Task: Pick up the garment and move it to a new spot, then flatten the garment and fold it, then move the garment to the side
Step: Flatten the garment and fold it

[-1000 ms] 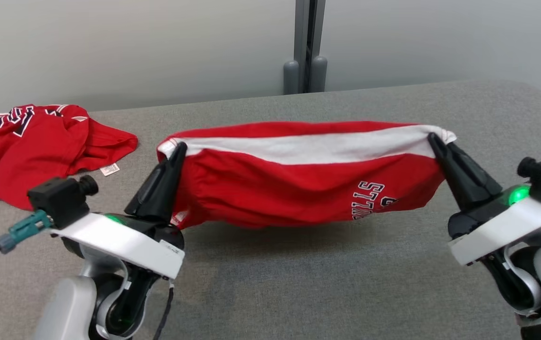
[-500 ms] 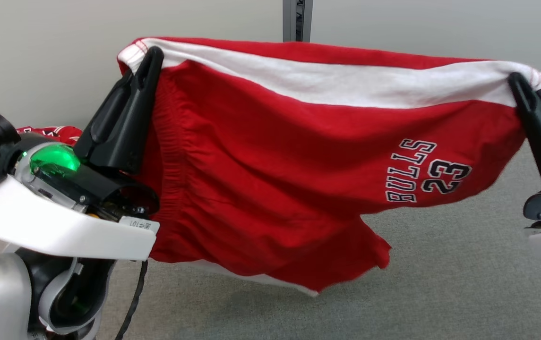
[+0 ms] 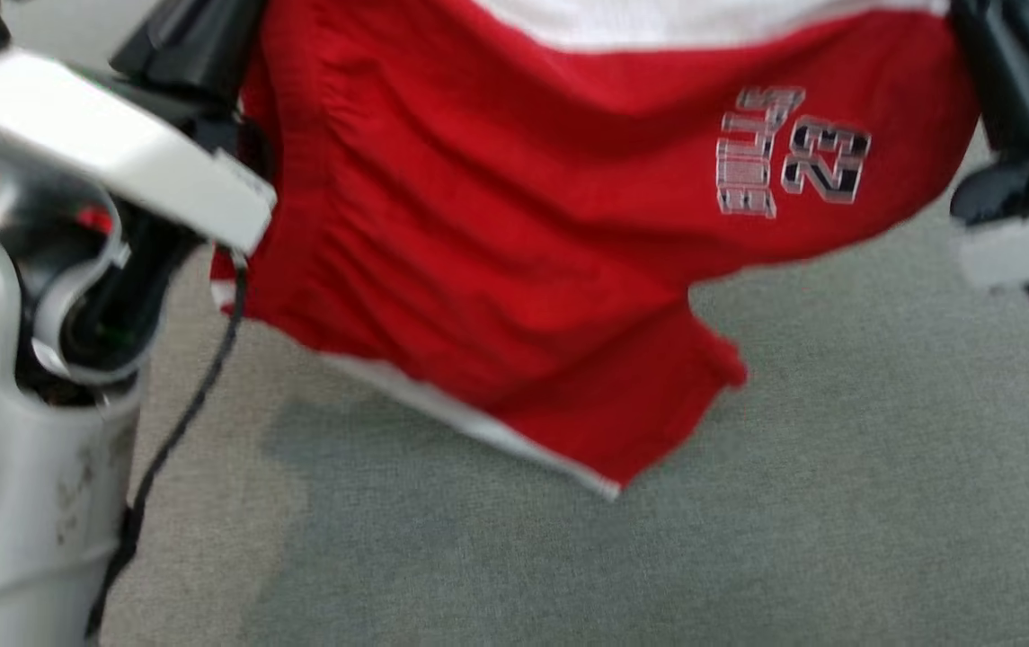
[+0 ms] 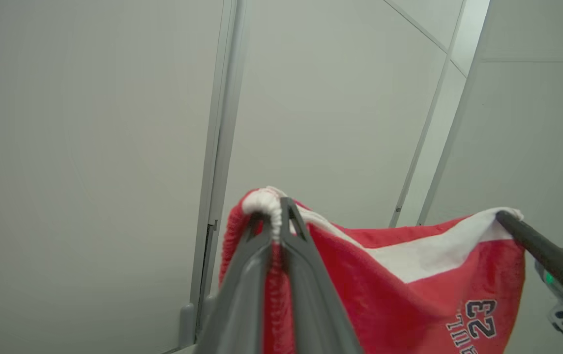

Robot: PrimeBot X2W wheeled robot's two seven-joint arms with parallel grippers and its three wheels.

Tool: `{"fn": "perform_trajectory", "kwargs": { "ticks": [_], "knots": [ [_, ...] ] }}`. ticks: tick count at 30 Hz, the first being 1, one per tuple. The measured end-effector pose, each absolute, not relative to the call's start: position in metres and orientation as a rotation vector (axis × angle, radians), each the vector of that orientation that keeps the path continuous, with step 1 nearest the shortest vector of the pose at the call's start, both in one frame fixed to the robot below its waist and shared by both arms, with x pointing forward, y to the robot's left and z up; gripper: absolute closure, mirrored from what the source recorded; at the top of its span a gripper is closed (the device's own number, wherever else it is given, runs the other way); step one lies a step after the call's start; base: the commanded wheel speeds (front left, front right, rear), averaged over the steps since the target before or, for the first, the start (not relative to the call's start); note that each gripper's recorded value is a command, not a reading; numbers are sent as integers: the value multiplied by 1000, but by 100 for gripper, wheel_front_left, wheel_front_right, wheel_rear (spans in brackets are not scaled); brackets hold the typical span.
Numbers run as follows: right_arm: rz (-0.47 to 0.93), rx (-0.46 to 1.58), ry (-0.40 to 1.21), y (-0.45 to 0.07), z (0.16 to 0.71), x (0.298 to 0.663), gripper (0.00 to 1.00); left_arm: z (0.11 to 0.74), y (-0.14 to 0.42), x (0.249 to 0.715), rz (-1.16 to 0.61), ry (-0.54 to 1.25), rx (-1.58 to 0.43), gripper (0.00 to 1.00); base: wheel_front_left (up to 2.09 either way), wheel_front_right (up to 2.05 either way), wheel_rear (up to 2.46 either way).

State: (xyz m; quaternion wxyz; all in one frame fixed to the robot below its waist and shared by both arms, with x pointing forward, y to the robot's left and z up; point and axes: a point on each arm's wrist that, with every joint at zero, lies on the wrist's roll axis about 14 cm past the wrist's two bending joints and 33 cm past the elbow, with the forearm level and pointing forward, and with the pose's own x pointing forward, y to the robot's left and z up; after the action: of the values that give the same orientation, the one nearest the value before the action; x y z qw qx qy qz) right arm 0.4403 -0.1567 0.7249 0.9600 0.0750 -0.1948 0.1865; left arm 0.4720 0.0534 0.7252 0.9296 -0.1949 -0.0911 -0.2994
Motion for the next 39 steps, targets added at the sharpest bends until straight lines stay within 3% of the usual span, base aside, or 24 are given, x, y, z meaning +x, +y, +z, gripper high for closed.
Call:
{"fn": "perform_trajectory", "kwargs": {
  "ticks": [6, 12, 15, 19, 23, 26, 39],
  "knots": [
    [340, 136, -485, -150, 755, 526, 100, 723, 56, 567, -522, -173, -335, 100, 0, 0, 0],
    [313, 125, -580, -135, 768, 597, 100, 735, 68, 658, -415, -307, -325, 100, 0, 0, 0],
    [305, 129, -530, -133, 733, 621, 100, 704, 67, 689, -399, -292, -305, 100, 0, 0, 0],
    [314, 138, -369, -125, 648, 648, 100, 615, 65, 720, -374, -173, -357, 100, 0, 0, 0],
    [321, 145, -173, -119, 549, 653, 100, 514, 72, 729, -327, -36, -410, 100, 0, 0, 0],
    [331, 166, -89, -114, 505, 649, 100, 469, 74, 725, -310, 16, -453, 100, 0, 0, 0],
    [359, 201, -130, -117, 498, 606, 100, 467, 86, 669, -354, -36, -527, 100, 0, 0, 0]
  ]
}}
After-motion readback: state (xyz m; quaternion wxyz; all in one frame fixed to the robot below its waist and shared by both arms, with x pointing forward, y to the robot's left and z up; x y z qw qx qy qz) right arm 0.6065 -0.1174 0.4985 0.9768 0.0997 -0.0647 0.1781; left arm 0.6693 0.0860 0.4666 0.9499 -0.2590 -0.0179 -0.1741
